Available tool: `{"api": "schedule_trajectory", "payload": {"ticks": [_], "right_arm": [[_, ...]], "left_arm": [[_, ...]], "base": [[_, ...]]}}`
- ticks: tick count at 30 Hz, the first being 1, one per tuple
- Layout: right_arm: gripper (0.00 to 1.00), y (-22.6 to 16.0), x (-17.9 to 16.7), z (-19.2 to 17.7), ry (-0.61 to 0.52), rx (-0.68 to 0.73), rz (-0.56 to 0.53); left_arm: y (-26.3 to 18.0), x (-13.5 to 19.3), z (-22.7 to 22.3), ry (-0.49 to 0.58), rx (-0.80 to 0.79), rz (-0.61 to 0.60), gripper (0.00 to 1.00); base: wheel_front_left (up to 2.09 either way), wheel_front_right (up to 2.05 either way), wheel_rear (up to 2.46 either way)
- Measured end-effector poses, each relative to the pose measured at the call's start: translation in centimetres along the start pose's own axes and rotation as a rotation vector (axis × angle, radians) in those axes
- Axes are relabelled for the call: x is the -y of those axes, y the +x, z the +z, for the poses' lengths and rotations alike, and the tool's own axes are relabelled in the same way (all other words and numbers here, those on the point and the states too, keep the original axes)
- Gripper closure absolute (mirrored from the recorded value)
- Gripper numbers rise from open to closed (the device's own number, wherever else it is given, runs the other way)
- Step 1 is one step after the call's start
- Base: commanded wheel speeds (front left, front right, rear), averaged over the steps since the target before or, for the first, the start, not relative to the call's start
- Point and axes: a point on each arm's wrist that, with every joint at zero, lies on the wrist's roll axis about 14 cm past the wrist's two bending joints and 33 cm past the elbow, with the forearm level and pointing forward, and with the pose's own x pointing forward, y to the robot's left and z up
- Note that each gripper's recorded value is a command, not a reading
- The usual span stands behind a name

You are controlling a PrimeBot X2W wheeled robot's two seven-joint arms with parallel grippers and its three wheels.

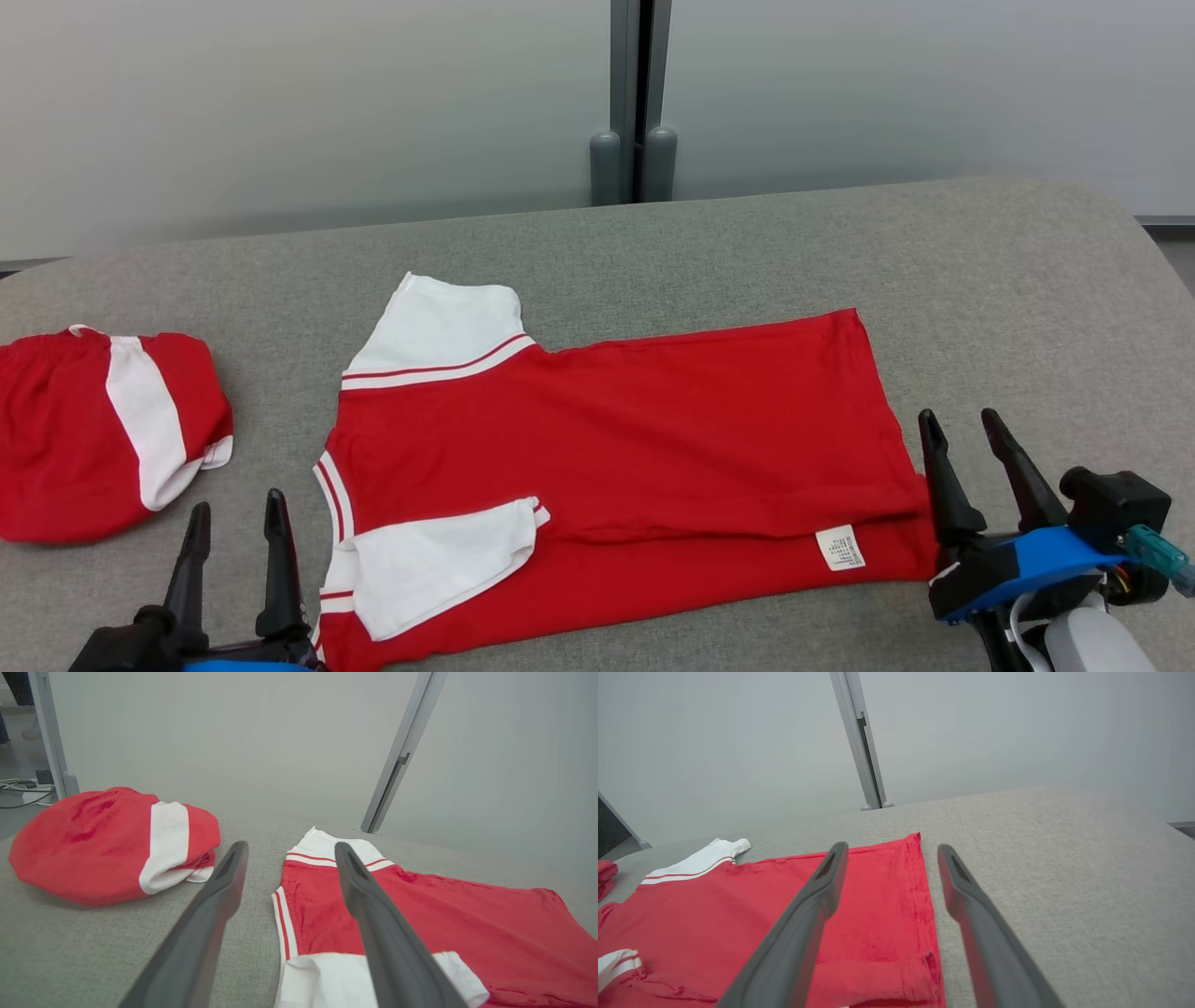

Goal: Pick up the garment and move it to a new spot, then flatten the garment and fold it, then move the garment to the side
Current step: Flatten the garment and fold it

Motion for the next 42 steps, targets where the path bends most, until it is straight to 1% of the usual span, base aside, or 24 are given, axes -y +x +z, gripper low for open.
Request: {"api": "schedule_trajectory", "payload": {"ticks": [4,6,9,11,16,25,32,42], "right_arm": [[0.0,0.1,-2.0,2.7,-0.027,0.101,0.033],[0.0,0.0,-3.0,3.8,-0.025,0.141,0.048],[0.0,-0.3,-4.2,4.8,-0.049,0.178,0.076],[0.0,-0.5,-4.7,5.1,-0.036,0.191,0.079],[0.0,-1.4,-5.4,4.5,-0.033,0.18,0.092],[0.0,-2.6,-5.8,1.9,-0.051,0.103,0.099],[0.0,-2.7,-6.4,1.5,-0.048,0.093,0.117],[0.0,-2.7,-6.3,1.0,-0.047,0.077,0.115]], "left_arm": [[0.5,-0.2,2.1,0.051,0.066,0.01,0.0],[0.6,-0.2,2.8,0.099,0.086,0.004,0.0],[0.6,-0.3,3.5,0.135,0.107,0.011,0.0],[0.6,-0.4,3.9,0.159,0.118,0.013,0.0],[-0.1,-0.8,4.2,0.175,0.124,0.031,0.0],[-1.8,-1.4,1.9,0.184,0.051,0.043,0.0],[-2.1,-1.7,1.5,0.177,0.036,0.05,0.0],[-2.1,-2.0,1.0,0.177,0.019,0.056,0.0]], "base": [[0.0,0.0,0.0],[0.0,0.0,0.0],[0.0,0.0,0.0],[0.0,0.0,0.0],[0.0,0.0,0.0],[0.0,0.0,0.0],[0.0,0.0,0.0],[0.0,0.0,0.0]]}}
